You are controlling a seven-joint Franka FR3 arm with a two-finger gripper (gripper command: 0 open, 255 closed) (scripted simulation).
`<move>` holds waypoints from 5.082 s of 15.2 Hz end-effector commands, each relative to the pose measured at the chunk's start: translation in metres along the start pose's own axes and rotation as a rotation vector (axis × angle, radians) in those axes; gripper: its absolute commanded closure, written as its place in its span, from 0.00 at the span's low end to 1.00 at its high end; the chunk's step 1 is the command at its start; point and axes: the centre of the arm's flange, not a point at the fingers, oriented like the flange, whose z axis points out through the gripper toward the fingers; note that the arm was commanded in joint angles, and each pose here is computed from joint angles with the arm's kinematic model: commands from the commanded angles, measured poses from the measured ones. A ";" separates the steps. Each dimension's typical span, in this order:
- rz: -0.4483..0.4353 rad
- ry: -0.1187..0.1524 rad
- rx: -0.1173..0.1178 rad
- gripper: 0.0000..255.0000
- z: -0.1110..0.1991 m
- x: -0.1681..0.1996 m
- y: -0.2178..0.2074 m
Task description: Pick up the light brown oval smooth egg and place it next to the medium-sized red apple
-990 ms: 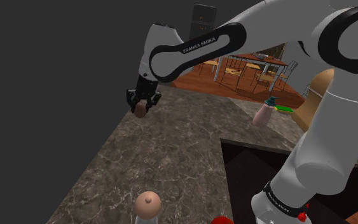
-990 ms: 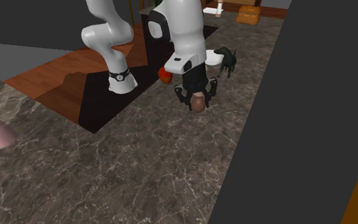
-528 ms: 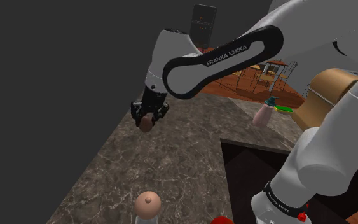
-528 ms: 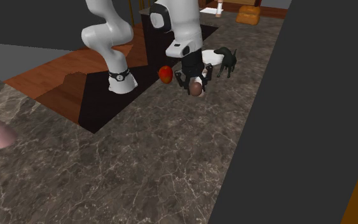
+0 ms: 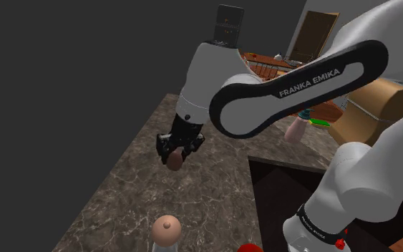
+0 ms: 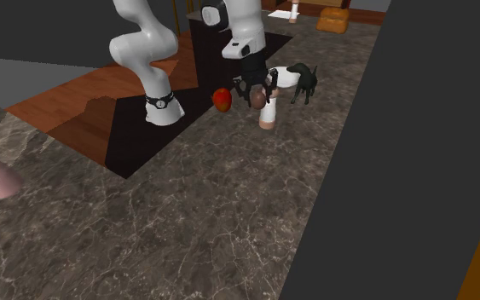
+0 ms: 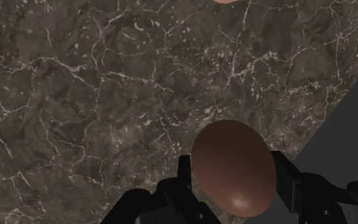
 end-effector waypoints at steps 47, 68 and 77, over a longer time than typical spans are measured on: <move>0.002 0.001 0.000 1.00 0.122 -0.261 0.018; 0.002 0.001 0.000 0.00 0.106 -0.264 0.023; 0.002 0.001 0.000 0.00 0.095 -0.264 0.023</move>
